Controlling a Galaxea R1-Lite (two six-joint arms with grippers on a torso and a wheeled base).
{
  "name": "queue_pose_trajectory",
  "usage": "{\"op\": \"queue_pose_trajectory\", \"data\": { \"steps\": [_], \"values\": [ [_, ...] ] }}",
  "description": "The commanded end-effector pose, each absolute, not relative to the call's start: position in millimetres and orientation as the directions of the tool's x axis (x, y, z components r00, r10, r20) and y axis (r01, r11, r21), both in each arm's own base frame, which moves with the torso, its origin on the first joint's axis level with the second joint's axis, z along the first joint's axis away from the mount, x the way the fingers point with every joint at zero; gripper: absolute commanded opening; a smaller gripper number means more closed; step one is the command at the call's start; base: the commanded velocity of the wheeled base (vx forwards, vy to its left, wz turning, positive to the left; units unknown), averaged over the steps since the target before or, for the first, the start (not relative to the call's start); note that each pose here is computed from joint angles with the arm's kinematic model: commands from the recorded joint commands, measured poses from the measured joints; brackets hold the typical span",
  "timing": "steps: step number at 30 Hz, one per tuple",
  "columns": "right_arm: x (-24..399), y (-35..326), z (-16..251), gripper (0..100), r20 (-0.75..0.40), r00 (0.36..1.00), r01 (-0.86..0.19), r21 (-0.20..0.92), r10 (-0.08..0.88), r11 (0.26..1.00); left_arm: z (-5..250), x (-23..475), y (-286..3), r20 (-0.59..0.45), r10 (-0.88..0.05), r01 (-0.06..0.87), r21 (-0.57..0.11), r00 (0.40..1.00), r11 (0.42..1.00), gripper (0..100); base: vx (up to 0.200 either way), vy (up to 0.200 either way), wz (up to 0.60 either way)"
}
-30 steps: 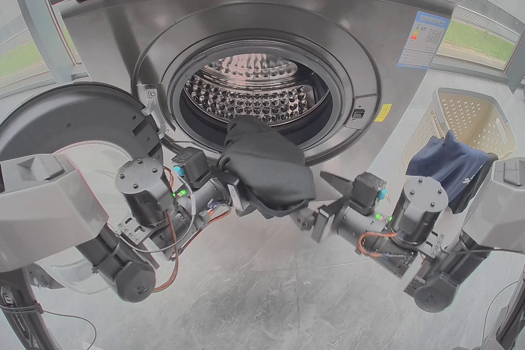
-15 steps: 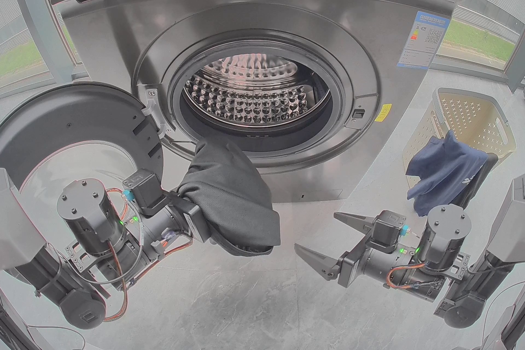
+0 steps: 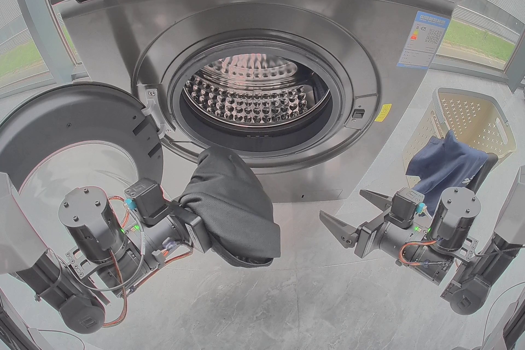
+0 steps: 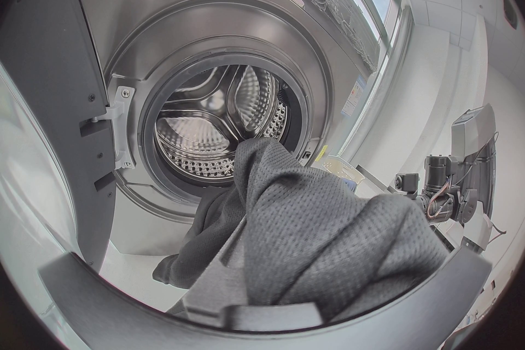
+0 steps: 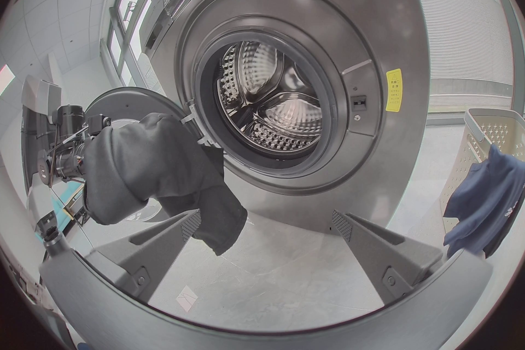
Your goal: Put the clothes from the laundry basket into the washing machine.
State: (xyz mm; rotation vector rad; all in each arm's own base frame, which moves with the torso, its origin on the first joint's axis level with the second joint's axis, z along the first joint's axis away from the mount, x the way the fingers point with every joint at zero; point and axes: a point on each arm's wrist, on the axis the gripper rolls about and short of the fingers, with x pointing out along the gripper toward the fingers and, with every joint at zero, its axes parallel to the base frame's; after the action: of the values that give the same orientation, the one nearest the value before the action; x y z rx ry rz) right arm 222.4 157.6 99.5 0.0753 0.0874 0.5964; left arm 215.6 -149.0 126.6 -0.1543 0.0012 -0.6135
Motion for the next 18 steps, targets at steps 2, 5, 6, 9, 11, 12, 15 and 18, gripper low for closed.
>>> {"op": "queue_pose_trajectory", "data": {
  "steps": [2, 5, 6, 9, 11, 12, 15, 18],
  "values": [
    [226.9, 154.1, 101.5, 100, -0.049, 0.836, -0.541, 0.097, 0.547, 0.835, 123.9, 215.8, -149.2, 0.034, -0.574, 0.572, -0.146, 0.818, 0.807, 0, 0.200, 0.000, 0.00],
    [226.6, 154.0, 101.2, 100, -0.051, 0.835, -0.541, 0.097, 0.547, 0.835, 121.3, 216.2, -149.5, 0.023, -0.574, 0.571, -0.145, 0.818, 0.808, 0, 0.200, 0.000, 0.00],
    [226.4, 153.8, 100.9, 100, -0.052, 0.835, -0.541, 0.097, 0.547, 0.835, 121.0, 215.9, -149.3, 0.021, -0.574, 0.571, -0.145, 0.818, 0.808, 0, 0.200, 0.000, 0.00],
    [226.6, 154.0, 101.2, 100, -0.051, 0.835, -0.541, 0.097, 0.547, 0.835, 120.6, 216.1, -149.4, 0.020, -0.574, 0.571, -0.145, 0.818, 0.808, 0, 0.200, 0.000, 0.00],
    [226.4, 154.3, 101.2, 100, -0.051, 0.835, -0.542, 0.097, 0.548, 0.834, 120.6, 216.1, -149.4, 0.020, -0.574, 0.571, -0.145, 0.818, 0.808, 0, 0.200, 0.000, 0.00],
    [226.4, 154.3, 101.2, 100, -0.051, 0.835, -0.542, 0.097, 0.548, 0.834, 120.6, 216.1, -149.4, 0.020, -0.574, 0.571, -0.145, 0.818, 0.808, 0, 0.200, 0.000, 0.00],
    [225.7, 154.9, 100.9, 100, -0.052, 0.833, -0.545, 0.098, 0.551, 0.833, 120.6, 215.9, -149.8, 0.020, -0.576, 0.572, -0.145, 0.817, 0.807, 0, 0.200, 0.000, 0.00],
    [225.5, 155.2, 100.9, 100, -0.052, 0.832, -0.546, 0.098, 0.552, 0.832, 119.4, 216.1, -150.4, 0.015, -0.577, 0.573, -0.145, 0.817, 0.807, 0, 0.200, 0.000, 0.00]
  ]
}}
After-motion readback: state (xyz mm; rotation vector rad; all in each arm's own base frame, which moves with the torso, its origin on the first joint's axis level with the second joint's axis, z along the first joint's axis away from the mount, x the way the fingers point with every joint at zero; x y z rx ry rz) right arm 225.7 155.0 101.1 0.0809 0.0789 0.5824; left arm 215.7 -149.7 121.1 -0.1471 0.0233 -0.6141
